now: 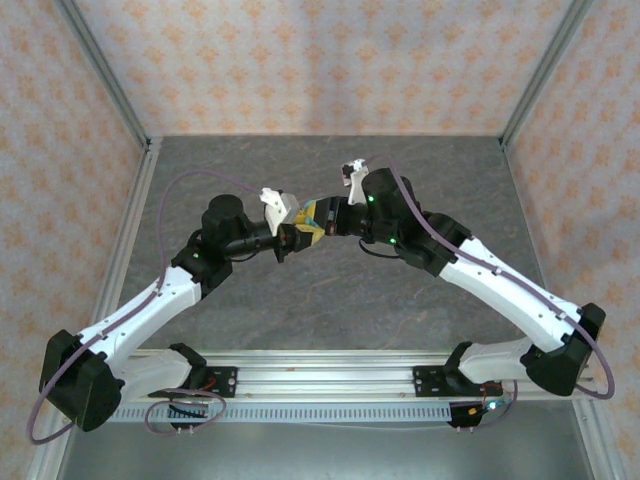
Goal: Insert wireless bluetooth earbuds into charging case
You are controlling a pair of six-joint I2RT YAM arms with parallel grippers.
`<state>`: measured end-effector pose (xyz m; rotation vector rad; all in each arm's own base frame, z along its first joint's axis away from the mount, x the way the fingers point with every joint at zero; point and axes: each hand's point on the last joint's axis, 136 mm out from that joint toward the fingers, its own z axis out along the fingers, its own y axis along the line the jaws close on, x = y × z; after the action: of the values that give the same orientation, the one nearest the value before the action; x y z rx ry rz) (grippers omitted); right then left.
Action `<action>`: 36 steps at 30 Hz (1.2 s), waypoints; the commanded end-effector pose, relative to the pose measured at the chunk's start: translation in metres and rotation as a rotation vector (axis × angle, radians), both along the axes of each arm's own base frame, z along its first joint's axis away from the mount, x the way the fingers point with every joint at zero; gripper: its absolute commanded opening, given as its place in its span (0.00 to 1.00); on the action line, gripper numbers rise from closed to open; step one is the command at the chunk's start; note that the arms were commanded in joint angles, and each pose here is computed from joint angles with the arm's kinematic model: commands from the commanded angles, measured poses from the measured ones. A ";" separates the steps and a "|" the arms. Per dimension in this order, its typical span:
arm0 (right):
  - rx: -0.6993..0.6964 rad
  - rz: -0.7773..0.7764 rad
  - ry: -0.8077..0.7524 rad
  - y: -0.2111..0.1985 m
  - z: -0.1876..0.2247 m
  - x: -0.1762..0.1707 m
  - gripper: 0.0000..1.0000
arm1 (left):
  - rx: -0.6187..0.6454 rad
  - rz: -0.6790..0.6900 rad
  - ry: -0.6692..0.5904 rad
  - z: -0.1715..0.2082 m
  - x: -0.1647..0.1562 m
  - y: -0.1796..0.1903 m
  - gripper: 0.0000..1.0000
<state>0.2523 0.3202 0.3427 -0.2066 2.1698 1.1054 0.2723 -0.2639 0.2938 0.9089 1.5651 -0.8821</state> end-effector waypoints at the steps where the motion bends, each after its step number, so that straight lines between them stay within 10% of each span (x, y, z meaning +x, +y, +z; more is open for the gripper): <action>1: -0.021 0.036 0.001 0.007 -0.010 -0.003 0.11 | -0.049 0.009 -0.067 0.030 0.002 -0.001 0.07; 36: -0.090 0.031 0.097 -0.001 -0.030 -0.011 0.19 | -0.018 0.025 -0.068 0.024 0.005 0.000 0.07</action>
<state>0.2498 0.3228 0.3212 -0.2308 2.2512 1.0738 0.2745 -0.2626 0.2922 0.9020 1.5889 -0.8670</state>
